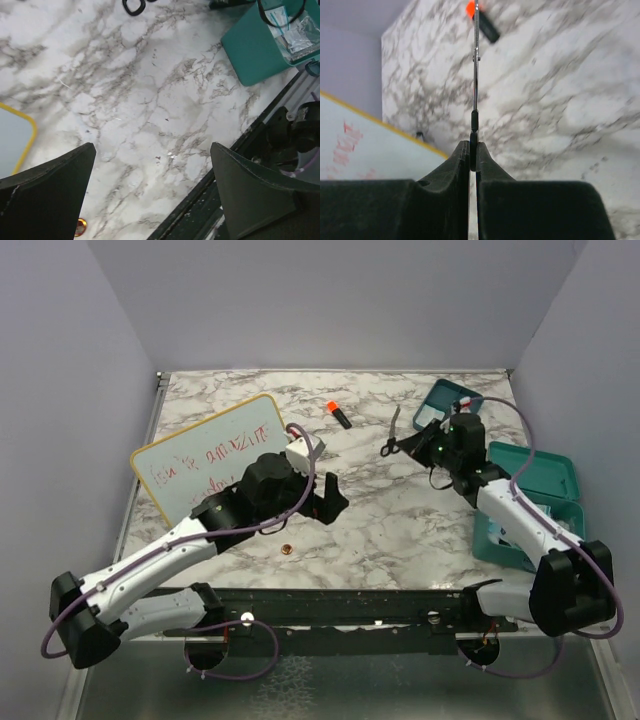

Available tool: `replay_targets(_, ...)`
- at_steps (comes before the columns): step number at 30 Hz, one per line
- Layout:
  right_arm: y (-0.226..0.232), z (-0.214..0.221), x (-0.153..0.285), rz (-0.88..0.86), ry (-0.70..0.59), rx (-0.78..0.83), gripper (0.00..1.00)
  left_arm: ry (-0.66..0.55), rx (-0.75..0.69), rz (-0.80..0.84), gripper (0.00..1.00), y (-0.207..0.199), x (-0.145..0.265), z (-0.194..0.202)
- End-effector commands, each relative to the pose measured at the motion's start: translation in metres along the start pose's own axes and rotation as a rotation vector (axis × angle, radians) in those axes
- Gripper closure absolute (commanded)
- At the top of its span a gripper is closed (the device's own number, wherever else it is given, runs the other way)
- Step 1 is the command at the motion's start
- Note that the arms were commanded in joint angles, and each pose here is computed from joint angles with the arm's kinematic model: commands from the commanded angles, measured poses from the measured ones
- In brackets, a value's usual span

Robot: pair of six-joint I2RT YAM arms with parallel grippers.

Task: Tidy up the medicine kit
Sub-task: Place the scissors in the medicine box compartment.

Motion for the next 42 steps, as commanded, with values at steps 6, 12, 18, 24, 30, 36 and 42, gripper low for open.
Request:
replay_targets(6,-0.046,-0.145,0.002,0.224,-0.357,0.017,0.99,-0.037,-0.321,-0.196,0.01,0.045,0.058,0.01)
replay_targets(12,-0.086,-0.19,-0.013,0.327,-0.397,-0.024,0.99,-0.071,-0.335,-0.307,0.01,0.065,0.078,0.024)
replay_targets(18,-0.12,-0.219,-0.036,0.406,-0.415,-0.049,1.0,-0.117,-0.327,-0.383,0.01,0.076,0.092,0.018)
replay_targets(24,-0.14,-0.23,-0.06,0.433,-0.389,-0.041,1.0,-0.158,-0.314,-0.438,0.01,0.084,0.104,0.014)
replay_targets(30,-0.167,-0.228,-0.075,0.477,-0.359,-0.059,1.0,-0.164,-0.317,-0.446,0.01,0.085,0.104,0.015)
replay_targets(36,-0.181,-0.205,-0.084,0.446,-0.288,-0.071,0.98,-0.143,-0.324,-0.438,0.01,0.085,0.099,0.018)
replay_targets(42,-0.185,-0.186,-0.093,0.409,-0.163,-0.073,0.99,-0.137,-0.327,-0.45,0.01,0.087,0.099,0.019)
Point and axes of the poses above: each gripper's point midway between its finger pads, its own x axis back along the fingers, its own y axis along the line the jaws close on, z = x × y, the point moved 1 cm from there along x, back along the fingers, and after that the axes turned 15 degrees about -x, right-handed, at the moved point
